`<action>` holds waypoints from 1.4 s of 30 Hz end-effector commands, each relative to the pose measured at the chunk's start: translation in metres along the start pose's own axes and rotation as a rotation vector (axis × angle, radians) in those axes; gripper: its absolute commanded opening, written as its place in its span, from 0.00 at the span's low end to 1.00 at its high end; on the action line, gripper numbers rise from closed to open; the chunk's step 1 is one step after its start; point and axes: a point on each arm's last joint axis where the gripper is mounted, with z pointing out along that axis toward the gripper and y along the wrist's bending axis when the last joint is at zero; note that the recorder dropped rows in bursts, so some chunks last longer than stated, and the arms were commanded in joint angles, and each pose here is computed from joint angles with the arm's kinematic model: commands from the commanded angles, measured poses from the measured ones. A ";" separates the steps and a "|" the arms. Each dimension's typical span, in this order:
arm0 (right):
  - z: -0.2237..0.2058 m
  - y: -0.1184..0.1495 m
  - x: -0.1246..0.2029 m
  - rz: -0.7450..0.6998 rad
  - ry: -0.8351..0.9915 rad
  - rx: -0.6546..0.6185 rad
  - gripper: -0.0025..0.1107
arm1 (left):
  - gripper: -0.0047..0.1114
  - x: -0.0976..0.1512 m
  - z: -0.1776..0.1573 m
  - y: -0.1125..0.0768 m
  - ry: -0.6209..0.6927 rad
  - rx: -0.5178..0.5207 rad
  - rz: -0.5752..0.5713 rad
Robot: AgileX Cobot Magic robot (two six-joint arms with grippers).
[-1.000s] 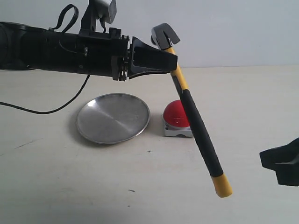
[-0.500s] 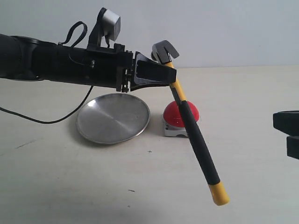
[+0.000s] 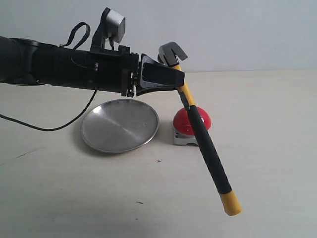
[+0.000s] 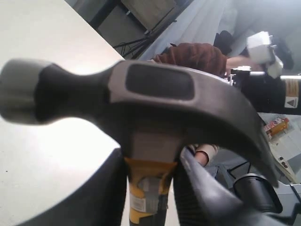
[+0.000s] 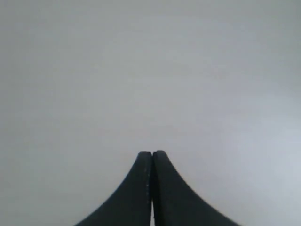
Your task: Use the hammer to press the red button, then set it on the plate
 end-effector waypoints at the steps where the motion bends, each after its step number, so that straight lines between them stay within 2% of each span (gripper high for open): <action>1: -0.014 0.013 0.014 0.162 -0.333 -0.254 0.02 | 0.04 -0.008 -0.002 -0.008 -0.058 0.055 -0.014; 5: -0.017 0.012 0.030 0.132 -0.474 -0.283 0.02 | 0.04 -0.008 -0.002 -0.008 -0.058 0.055 -0.018; 9: -0.019 0.011 0.028 0.141 -0.495 -0.278 0.02 | 0.04 -0.008 -0.002 -0.008 -0.058 0.056 -0.025; 13: -0.012 0.017 0.023 0.112 -0.465 -0.302 0.02 | 0.04 -0.008 -0.002 -0.008 -0.058 0.056 -0.029; 15: -0.011 0.022 0.014 0.054 -0.442 -0.304 0.02 | 0.04 -0.008 -0.002 -0.008 -0.058 0.056 -0.029; 20: -0.008 0.025 -0.008 -0.085 -0.292 -0.184 0.02 | 0.04 -0.008 -0.002 -0.008 -0.058 0.056 -0.029; 25: -0.005 0.037 -0.007 -0.145 -0.236 -0.140 0.02 | 0.04 -0.008 -0.002 -0.008 -0.058 0.056 -0.029; 29: -0.001 0.054 0.002 -0.248 -0.149 -0.103 0.02 | 0.04 -0.008 -0.002 -0.008 -0.058 0.056 -0.029; 32: -0.007 0.073 0.010 -0.268 -0.131 -0.177 0.02 | 0.04 -0.008 -0.002 -0.008 -0.058 0.056 -0.029; 36: -0.019 0.097 0.020 -0.279 -0.119 -0.345 0.02 | 0.04 -0.008 -0.002 -0.008 -0.058 0.056 -0.033; 39: -0.024 0.106 0.025 -0.238 -0.086 -0.428 0.02 | 0.04 -0.008 -0.002 -0.008 -0.058 0.056 -0.035; 42: -0.025 0.108 0.026 -0.219 -0.080 -0.453 0.02 | 0.04 -0.008 -0.002 -0.008 -0.058 0.056 -0.037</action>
